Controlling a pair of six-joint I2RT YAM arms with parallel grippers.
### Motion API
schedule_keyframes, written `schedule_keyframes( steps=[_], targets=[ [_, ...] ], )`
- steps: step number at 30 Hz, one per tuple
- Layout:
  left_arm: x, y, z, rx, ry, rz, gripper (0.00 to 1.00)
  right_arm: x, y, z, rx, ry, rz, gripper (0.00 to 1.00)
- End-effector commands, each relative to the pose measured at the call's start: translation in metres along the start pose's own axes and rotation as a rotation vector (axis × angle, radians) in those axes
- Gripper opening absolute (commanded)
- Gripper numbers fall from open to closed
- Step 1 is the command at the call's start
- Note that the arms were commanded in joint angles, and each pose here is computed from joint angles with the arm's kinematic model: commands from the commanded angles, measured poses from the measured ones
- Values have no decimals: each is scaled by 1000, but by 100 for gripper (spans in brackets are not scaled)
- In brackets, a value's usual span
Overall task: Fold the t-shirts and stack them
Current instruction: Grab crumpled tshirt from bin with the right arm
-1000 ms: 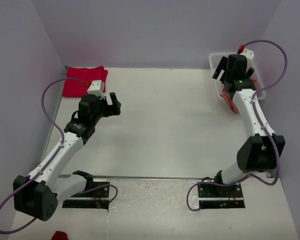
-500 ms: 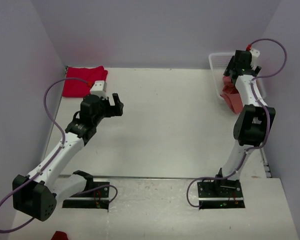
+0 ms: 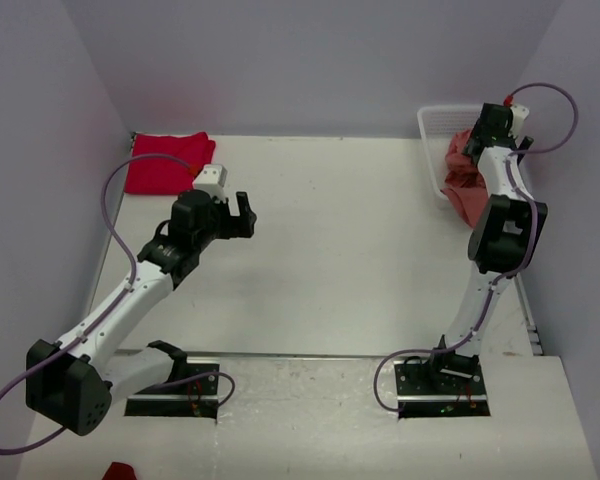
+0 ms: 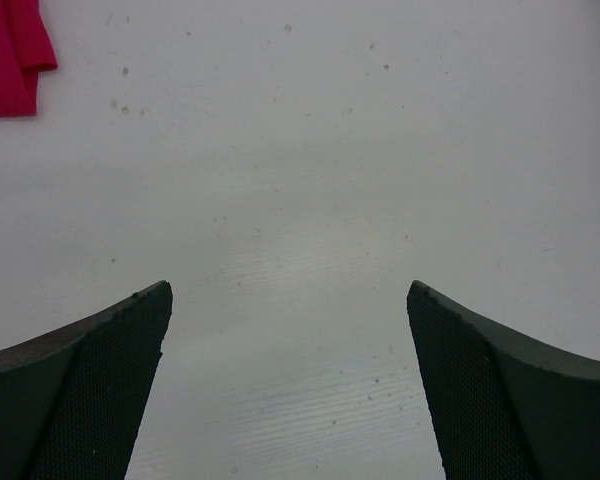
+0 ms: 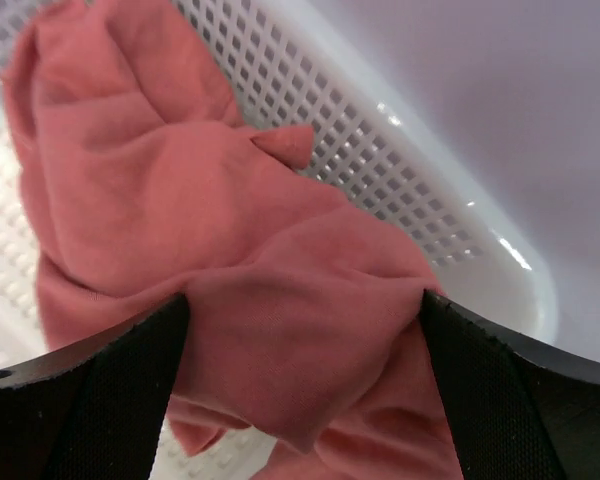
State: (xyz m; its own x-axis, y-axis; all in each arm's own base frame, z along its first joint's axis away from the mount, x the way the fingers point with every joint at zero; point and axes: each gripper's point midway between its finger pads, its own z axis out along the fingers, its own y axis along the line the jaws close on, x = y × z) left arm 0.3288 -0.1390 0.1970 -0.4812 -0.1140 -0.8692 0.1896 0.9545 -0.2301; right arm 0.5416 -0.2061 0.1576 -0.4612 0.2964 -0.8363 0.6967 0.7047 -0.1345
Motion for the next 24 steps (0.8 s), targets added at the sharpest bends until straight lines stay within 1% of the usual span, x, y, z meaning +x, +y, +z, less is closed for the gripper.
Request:
schedule_keyframes(
  steps=[1, 2, 4, 5, 6, 7, 8, 9, 11, 15, 16, 18, 19, 20, 21, 22, 24],
  targets=[
    [-27, -4, -12, -4, -50, 34, 100, -11, -3, 6, 19, -19, -5, 98],
    [-26, -3, -13, -8, -43, 37, 100, -7, -3, 10, 27, -12, -9, 98],
    [-28, -3, -13, -11, -44, 44, 100, -6, 0, 12, 20, -10, -11, 90],
    [-28, -2, -13, -13, -43, 44, 100, -5, 0, 15, 28, -9, -11, 79],
    [-28, -3, -13, -12, -41, 46, 100, -5, 0, 15, 31, -10, -6, 63],
    [-27, -2, -12, -14, -39, 46, 100, -6, 0, 15, 25, -12, -2, 29],
    [-26, -2, -11, -17, -33, 47, 100, -10, 1, 13, 19, -24, 6, 11],
    [-25, -1, -10, -18, -30, 47, 100, -16, 1, 11, 16, -40, 20, 0],
    [-22, 0, -9, -21, -25, 46, 100, -27, 6, 4, -21, -63, 33, 0],
    [-17, -3, -6, -5, -19, 30, 100, -66, 17, -29, -90, -146, 50, 0],
    [-16, -3, -6, -5, -20, 27, 100, -86, 28, -50, -135, -193, 52, 0],
    [-13, -2, -5, -9, -22, 14, 100, -107, 37, -75, -177, -252, 27, 0],
    [-14, 1, -3, -27, -27, 10, 100, -127, 47, -101, -222, -311, 26, 0],
    [-16, 3, -2, -39, -34, 7, 100, -138, 52, -115, -244, -344, 22, 0],
    [-17, 7, -1, -65, -37, -1, 100, -147, 55, -128, -255, -376, 1, 0],
    [-19, 16, 0, -122, -49, -5, 100, -166, 59, -153, -283, -433, 11, 0],
    [-22, 23, 0, -162, -55, 2, 100, -191, 64, -184, -334, -497, 25, 0]
  ],
)
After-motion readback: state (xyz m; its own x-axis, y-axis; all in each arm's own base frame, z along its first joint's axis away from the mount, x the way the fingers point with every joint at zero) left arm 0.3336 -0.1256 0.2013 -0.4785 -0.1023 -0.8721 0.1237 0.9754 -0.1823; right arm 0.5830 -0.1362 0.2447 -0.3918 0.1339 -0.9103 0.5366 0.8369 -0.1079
